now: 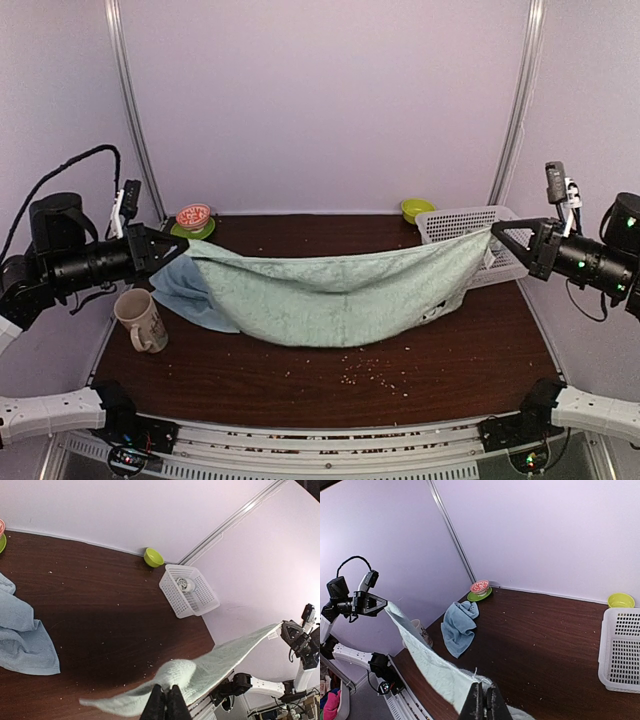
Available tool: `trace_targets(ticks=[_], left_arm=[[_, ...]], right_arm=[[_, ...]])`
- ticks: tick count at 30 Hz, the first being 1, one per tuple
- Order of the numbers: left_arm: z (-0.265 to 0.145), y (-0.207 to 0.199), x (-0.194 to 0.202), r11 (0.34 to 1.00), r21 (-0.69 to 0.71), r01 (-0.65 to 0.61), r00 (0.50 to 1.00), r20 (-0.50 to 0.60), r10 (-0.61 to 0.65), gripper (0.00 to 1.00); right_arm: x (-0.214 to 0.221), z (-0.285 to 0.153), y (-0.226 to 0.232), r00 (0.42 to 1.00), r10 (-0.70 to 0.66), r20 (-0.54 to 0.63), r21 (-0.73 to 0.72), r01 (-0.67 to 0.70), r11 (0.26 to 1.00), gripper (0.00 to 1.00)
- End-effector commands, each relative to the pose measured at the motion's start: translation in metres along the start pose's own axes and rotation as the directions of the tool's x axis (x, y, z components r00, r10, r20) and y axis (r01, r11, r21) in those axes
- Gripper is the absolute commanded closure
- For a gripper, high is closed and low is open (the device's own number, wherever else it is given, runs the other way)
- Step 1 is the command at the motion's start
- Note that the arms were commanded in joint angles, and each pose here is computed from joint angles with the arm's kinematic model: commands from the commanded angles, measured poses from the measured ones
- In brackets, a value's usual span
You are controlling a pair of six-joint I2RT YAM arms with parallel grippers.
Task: Roll the towels
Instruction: Pick up the towel from the center of the board, then flatten out the towel at the center of the board, then pick up the towel from the center of the board.
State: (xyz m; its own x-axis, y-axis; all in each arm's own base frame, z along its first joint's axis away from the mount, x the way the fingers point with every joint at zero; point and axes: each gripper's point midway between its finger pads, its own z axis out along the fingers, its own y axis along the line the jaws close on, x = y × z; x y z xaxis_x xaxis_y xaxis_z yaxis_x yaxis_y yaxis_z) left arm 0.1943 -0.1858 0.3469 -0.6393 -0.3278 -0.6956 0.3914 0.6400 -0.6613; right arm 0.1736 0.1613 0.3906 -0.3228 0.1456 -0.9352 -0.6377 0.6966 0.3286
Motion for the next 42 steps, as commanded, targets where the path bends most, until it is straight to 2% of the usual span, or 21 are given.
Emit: trace_targets(ticks=[1, 6, 11, 13, 18, 22, 26, 31, 42], left_arm=[[-0.007, -0.006, -0.011, 1.0, 0.006, 0.005, 0.999, 0.04, -0.006, 1.0], [0.05, 0.028, 0.003, 0.991, -0.134, -0.02, 0.999, -0.041, 0.015, 1.0], [0.12, 0.082, 0.024, 0.974, -0.222, 0.031, 0.989, -0.136, -0.063, 1.0], [0.143, 0.107, 0.027, 0.968, -0.243, 0.07, 0.983, -0.147, -0.108, 1.0], [0.191, 0.155, 0.026, 0.952, -0.277, 0.132, 0.969, -0.167, -0.183, 1.0], [0.213, 0.174, 0.037, 0.946, -0.294, 0.137, 0.957, -0.208, -0.204, 1.0], [0.213, 0.175, 0.033, 0.95, -0.282, 0.131, 0.961, -0.201, -0.192, 1.0], [0.2, 0.166, 0.028, 0.959, -0.268, 0.095, 0.967, -0.205, -0.153, 1.0], [0.163, 0.2, 0.091, 0.928, -0.352, 0.12, 0.94, -0.262, -0.221, 1.0]], right_arm=[[-0.002, 0.004, -0.009, 0.998, 0.065, 0.015, 0.045, -0.066, 0.997, 1.0], [0.037, 0.054, -0.046, 0.985, 0.172, -0.034, 0.15, -0.165, 0.975, 1.0], [0.096, 0.099, -0.106, 0.945, 0.322, -0.056, 0.277, -0.295, 0.914, 1.0], [0.123, 0.116, -0.137, 0.93, 0.359, -0.08, 0.371, -0.306, 0.877, 1.0], [0.155, 0.143, -0.195, 0.915, 0.396, -0.078, 0.529, -0.299, 0.794, 1.0], [0.167, 0.16, -0.215, 0.904, 0.414, -0.102, 0.577, -0.286, 0.765, 1.0], [0.166, 0.167, -0.22, 0.91, 0.4, -0.11, 0.584, -0.266, 0.767, 1.0], [0.162, 0.168, -0.209, 0.909, 0.385, -0.162, 0.544, -0.244, 0.803, 1.0], [0.221, 0.124, -0.199, 0.869, 0.447, -0.214, 0.561, -0.266, 0.784, 1.0]])
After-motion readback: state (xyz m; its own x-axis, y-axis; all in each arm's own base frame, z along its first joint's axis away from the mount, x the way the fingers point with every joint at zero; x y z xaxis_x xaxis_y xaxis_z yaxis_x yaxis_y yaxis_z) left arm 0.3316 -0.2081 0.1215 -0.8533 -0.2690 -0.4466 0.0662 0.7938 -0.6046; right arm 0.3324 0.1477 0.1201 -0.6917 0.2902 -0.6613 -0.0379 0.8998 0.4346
